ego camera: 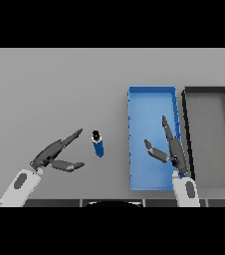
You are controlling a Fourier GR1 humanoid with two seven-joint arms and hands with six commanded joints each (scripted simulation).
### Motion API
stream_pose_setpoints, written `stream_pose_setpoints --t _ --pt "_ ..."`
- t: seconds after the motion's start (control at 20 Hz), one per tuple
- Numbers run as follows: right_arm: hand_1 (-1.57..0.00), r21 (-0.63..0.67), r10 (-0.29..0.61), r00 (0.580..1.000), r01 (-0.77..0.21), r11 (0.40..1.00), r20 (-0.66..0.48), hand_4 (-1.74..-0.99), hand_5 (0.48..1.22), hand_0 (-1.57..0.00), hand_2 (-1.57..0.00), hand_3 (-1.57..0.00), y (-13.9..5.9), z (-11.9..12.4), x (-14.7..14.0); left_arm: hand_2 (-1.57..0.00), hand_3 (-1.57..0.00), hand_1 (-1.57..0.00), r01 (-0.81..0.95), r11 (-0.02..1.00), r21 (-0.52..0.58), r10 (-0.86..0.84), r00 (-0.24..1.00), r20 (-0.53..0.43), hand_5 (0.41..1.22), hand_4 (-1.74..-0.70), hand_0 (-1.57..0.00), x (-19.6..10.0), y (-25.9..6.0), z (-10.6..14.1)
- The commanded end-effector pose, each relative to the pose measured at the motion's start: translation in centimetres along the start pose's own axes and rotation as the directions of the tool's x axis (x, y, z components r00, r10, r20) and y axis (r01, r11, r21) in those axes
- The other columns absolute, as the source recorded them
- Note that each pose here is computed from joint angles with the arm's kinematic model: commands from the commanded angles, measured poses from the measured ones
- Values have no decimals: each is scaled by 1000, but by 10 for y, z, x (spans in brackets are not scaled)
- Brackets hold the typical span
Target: Pick up the blue pipe and place it into the blue bin.
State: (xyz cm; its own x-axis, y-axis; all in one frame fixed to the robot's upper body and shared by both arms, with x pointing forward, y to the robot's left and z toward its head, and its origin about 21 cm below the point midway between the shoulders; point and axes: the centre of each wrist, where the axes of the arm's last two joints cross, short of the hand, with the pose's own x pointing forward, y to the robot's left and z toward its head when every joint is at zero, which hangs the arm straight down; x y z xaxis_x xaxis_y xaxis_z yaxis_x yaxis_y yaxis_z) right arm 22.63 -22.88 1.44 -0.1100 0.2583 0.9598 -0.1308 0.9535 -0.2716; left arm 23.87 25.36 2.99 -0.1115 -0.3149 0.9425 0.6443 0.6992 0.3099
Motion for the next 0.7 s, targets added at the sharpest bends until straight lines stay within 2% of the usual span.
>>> stream_pose_setpoints --t 0.0,0.25,0.45,0.65 --pt "1 2 4 1000 -4 1000 4 -1223 619 1 1 1 1 1 1 1 1 1 -1 1000 0 1 1000 11 466 -1186 1 -4 -6 -5" --pt "1 -1 12 1000 -12 1000 -16 -1229 622 1 1 1 6 3 1 1 1 1 -42 999 -25 41 999 -21 468 -1206 1 -13 -26 -31" --pt "1 -12 16 1000 -16 1000 -17 -1212 610 1 1 1 3 5 0 1 1 1 -84 995 -48 83 996 -10 469 -1186 1 -22 -42 -55" --pt "1 -12 5 1000 -5 1000 -11 -1201 605 1 1 1 0 5 1 1 1 1 -38 997 -69 37 999 -18 462 -1131 1 -23 -49 -75"
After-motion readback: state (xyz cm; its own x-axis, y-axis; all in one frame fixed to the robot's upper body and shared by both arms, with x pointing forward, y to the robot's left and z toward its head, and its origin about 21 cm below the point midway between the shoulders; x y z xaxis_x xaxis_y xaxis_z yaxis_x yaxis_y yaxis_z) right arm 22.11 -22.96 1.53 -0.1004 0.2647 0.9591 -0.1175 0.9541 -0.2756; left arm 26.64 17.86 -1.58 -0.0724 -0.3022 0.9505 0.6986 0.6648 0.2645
